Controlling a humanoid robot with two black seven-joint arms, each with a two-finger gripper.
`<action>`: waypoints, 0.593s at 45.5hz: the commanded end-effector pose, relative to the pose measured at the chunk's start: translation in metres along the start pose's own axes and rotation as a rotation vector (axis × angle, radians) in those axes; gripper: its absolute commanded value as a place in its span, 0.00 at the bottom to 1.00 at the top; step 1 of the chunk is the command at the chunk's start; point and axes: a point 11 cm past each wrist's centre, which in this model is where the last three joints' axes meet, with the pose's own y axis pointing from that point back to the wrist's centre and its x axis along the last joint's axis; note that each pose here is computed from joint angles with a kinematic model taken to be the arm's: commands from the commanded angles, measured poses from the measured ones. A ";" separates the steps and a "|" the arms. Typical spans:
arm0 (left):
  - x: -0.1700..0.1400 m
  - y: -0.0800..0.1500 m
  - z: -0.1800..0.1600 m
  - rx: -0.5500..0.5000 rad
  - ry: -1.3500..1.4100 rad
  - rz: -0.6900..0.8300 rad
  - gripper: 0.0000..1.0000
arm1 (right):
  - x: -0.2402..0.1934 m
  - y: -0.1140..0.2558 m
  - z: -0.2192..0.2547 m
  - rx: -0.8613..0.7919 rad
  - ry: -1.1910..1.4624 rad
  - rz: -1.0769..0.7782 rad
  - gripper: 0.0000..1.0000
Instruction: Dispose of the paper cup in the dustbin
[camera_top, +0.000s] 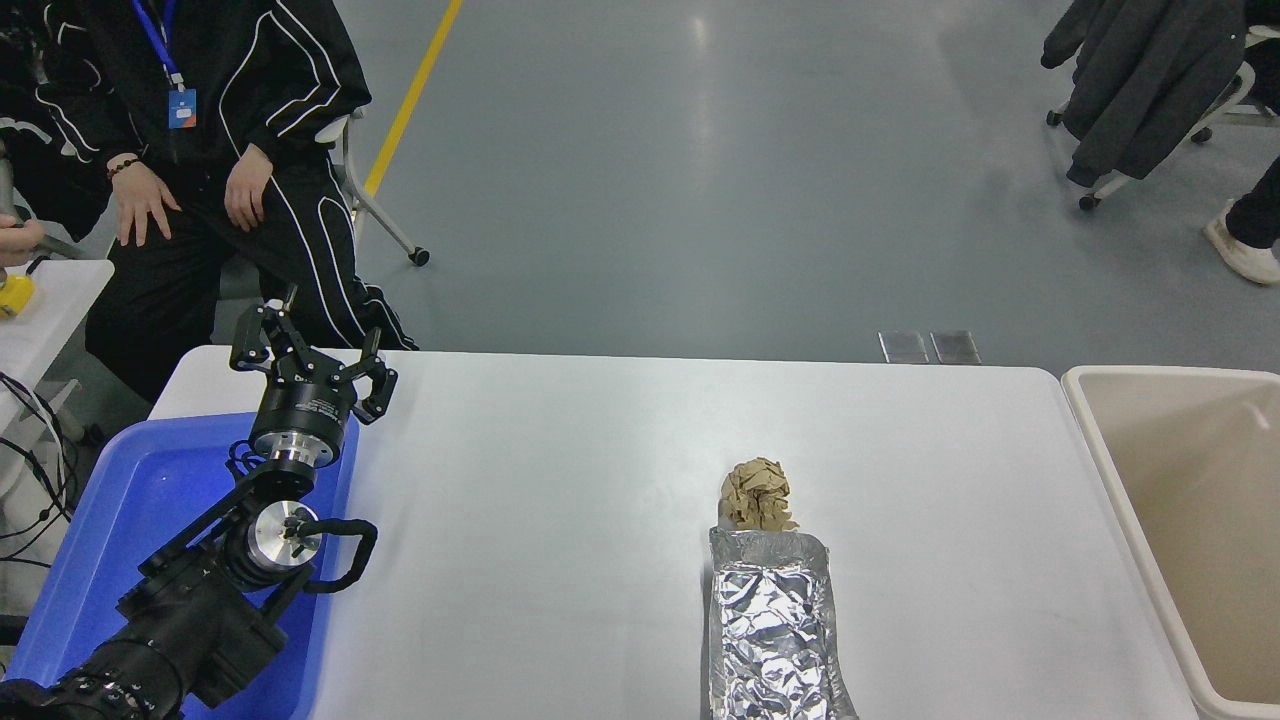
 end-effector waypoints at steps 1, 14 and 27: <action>0.000 0.000 0.000 0.000 0.000 0.000 1.00 | -0.038 0.003 -0.002 0.002 0.004 -0.064 0.00; 0.000 0.000 0.000 -0.002 0.001 0.001 1.00 | -0.051 0.004 -0.007 0.013 0.004 -0.085 0.00; 0.000 0.000 0.000 0.000 0.000 0.000 1.00 | -0.049 0.004 -0.007 0.012 0.001 -0.080 0.04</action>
